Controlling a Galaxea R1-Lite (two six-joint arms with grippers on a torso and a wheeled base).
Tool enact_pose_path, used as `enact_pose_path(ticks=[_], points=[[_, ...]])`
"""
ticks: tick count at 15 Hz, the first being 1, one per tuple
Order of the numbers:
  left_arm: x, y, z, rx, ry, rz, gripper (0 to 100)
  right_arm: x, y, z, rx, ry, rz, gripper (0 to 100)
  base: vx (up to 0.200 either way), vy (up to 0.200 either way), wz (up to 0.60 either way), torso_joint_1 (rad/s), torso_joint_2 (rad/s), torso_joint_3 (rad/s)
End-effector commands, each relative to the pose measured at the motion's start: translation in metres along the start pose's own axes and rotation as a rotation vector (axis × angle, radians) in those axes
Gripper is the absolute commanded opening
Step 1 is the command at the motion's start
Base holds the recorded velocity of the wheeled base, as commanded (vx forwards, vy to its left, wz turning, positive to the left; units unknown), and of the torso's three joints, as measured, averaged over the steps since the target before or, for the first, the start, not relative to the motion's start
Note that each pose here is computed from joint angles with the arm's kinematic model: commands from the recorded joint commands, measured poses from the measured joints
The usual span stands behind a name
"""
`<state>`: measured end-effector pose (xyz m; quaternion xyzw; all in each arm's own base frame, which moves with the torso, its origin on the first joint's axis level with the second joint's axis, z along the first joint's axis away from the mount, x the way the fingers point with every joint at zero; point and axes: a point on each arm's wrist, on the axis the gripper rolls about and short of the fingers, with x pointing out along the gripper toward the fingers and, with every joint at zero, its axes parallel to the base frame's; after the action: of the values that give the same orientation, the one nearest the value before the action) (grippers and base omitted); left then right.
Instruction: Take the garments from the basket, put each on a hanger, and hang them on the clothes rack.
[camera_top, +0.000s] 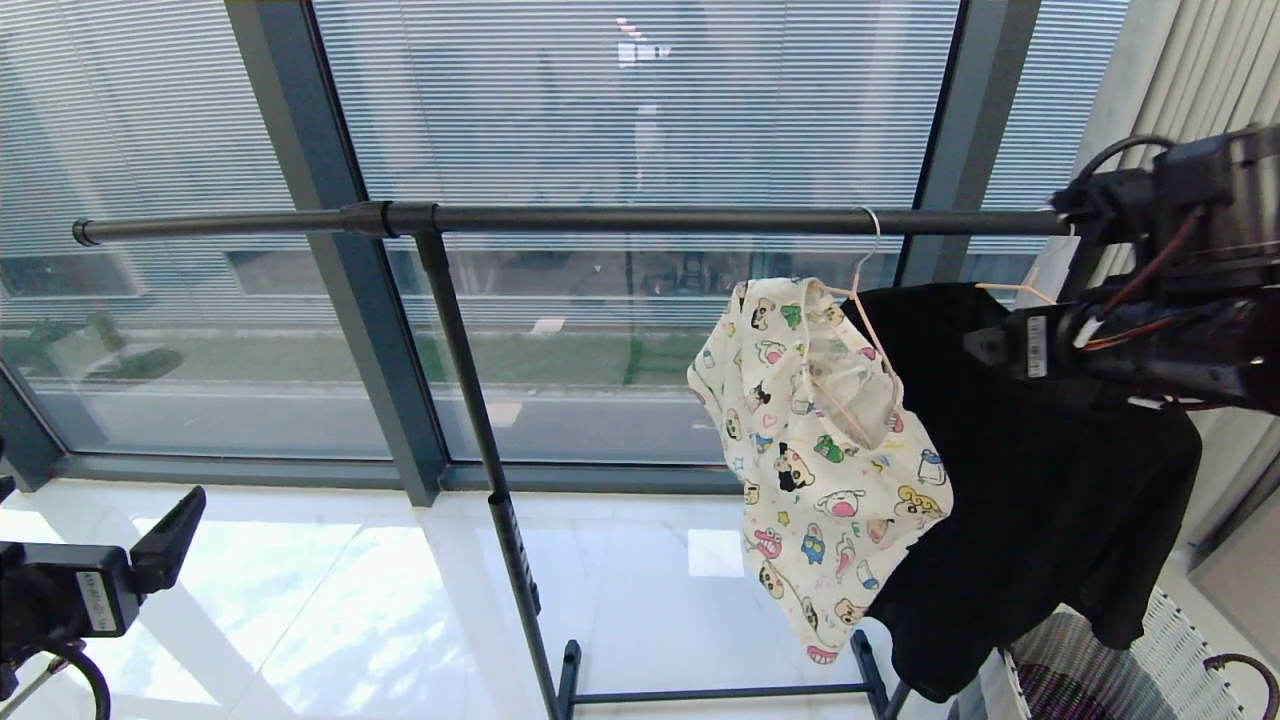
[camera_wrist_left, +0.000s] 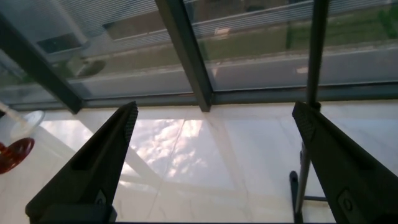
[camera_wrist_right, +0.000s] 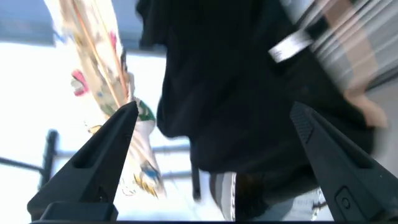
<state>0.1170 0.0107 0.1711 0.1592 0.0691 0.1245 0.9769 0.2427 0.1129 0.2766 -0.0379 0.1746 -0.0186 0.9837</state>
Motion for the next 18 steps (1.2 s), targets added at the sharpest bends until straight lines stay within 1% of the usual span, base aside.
enact_pose_path(ticks=[1,3,4,5,7,9,11,16,18], points=[[-0.01,0.008,-0.008,-0.012,0.007,0.075,100,-0.073,-0.044,0.014,0.061,-0.101,-0.018,100,0.0,0.0,0.0,0.0,0.0,0.0],[-0.027,0.007,-0.027,-0.015,0.028,0.103,100,-0.103,-0.07,0.006,0.06,-0.064,-0.08,100,0.0,0.0,0.0,0.0,0.0,0.0],[-0.033,0.006,-0.033,-0.015,0.027,0.105,100,-0.113,-0.08,0.001,0.052,-0.043,-0.113,100,0.0,0.0,0.0,0.0,0.0,0.0],[-0.038,0.005,-0.037,-0.015,0.026,0.105,100,-0.123,-0.091,-0.007,0.025,-0.004,-0.163,100,0.0,0.0,0.0,0.0,0.0,0.0],[-0.037,0.005,-0.038,-0.014,0.031,0.103,100,-0.131,-0.105,-0.021,-0.019,0.029,-0.241,100,0.0,0.0,0.0,0.0,0.0,0.0],[-0.036,0.005,-0.038,-0.009,0.035,0.104,100,-0.133,-0.109,-0.034,-0.033,0.057,-0.275,100,0.0,0.0,0.0,0.0,0.0,0.0],[-0.036,0.005,-0.038,-0.009,0.037,0.103,100,-0.134,-0.111,-0.044,-0.04,0.08,-0.295,100,-0.2,0.0,0.0,0.002,0.01,0.0],[-0.036,0.005,-0.037,-0.008,0.031,0.1,100,-0.141,-0.113,-0.049,-0.039,0.068,-0.295,100,-0.2,0.0,0.0,0.001,0.0,0.002],[-0.036,0.005,-0.037,-0.008,0.032,0.1,100,-0.144,-0.113,-0.054,-0.045,0.071,-0.296,100,-0.2,0.0,0.0,0.0,0.01,0.002]])
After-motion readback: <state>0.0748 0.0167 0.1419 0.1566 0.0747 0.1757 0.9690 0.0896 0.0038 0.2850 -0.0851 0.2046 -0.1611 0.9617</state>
